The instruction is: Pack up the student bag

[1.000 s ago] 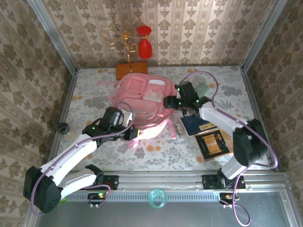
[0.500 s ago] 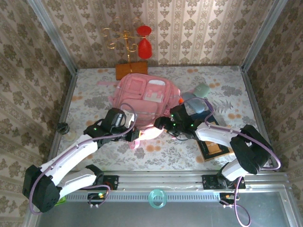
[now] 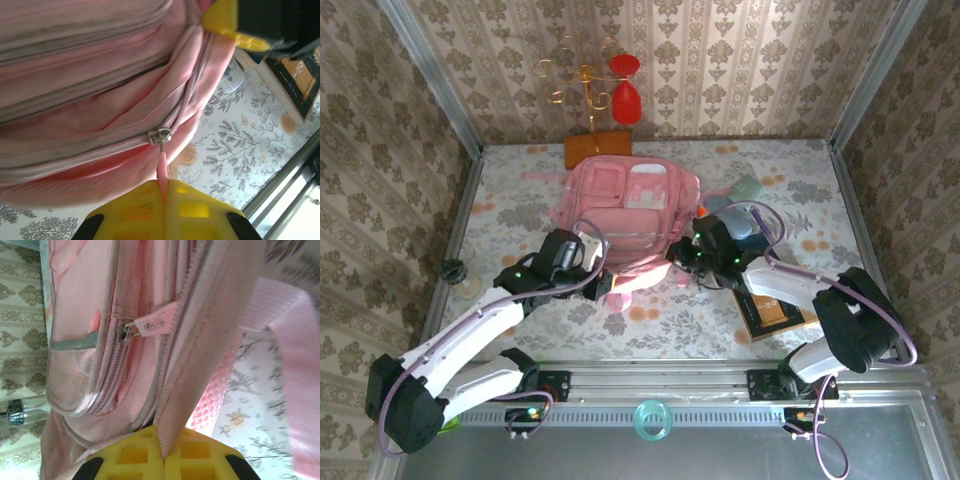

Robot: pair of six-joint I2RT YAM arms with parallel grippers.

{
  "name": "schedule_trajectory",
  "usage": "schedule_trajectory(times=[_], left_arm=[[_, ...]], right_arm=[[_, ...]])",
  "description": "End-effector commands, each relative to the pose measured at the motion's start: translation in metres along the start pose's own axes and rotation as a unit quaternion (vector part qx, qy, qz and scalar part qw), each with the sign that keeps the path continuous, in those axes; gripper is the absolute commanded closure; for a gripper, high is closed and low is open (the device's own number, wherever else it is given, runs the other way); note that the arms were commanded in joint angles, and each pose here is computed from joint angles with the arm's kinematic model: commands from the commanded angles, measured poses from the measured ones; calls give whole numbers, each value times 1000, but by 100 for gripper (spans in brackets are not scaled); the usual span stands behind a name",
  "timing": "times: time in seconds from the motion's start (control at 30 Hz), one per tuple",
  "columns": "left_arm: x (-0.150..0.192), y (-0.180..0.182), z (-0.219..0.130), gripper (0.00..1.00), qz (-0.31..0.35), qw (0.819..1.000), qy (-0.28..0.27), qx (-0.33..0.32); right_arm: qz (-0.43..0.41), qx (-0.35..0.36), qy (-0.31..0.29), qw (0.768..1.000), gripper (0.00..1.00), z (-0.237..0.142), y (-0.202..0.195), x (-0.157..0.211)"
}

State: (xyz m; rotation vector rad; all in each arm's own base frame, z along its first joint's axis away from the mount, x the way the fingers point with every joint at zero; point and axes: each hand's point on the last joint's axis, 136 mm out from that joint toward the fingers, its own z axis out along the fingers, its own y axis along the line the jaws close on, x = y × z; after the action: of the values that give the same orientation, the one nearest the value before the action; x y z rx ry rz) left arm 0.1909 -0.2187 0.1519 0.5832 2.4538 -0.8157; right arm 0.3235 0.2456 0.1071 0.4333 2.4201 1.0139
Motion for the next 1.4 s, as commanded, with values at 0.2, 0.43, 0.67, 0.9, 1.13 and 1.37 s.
schedule_trajectory(times=[0.2,0.43,0.67,0.9,1.13,1.37], left_arm=[[-2,16,-20,100,4,999,-10,-54],[-13,-6,-18,100,11,998,-65,24],[-34,-39,-7,100,33,992,-96,70],[-44,-42,-2,100,34,992,-102,68],[-45,-45,3,100,45,992,-93,72],[-43,-49,6,100,53,992,-89,75]], right_arm=[[-54,-3,-54,997,100,-40,3,-87],[-42,19,-38,998,99,-31,-15,-110],[-82,33,9,996,62,-39,-11,-99],[-100,67,8,993,26,-84,-19,-37],[-30,17,7,999,8,-62,-7,23],[1,-7,-4,1000,10,-40,0,47]])
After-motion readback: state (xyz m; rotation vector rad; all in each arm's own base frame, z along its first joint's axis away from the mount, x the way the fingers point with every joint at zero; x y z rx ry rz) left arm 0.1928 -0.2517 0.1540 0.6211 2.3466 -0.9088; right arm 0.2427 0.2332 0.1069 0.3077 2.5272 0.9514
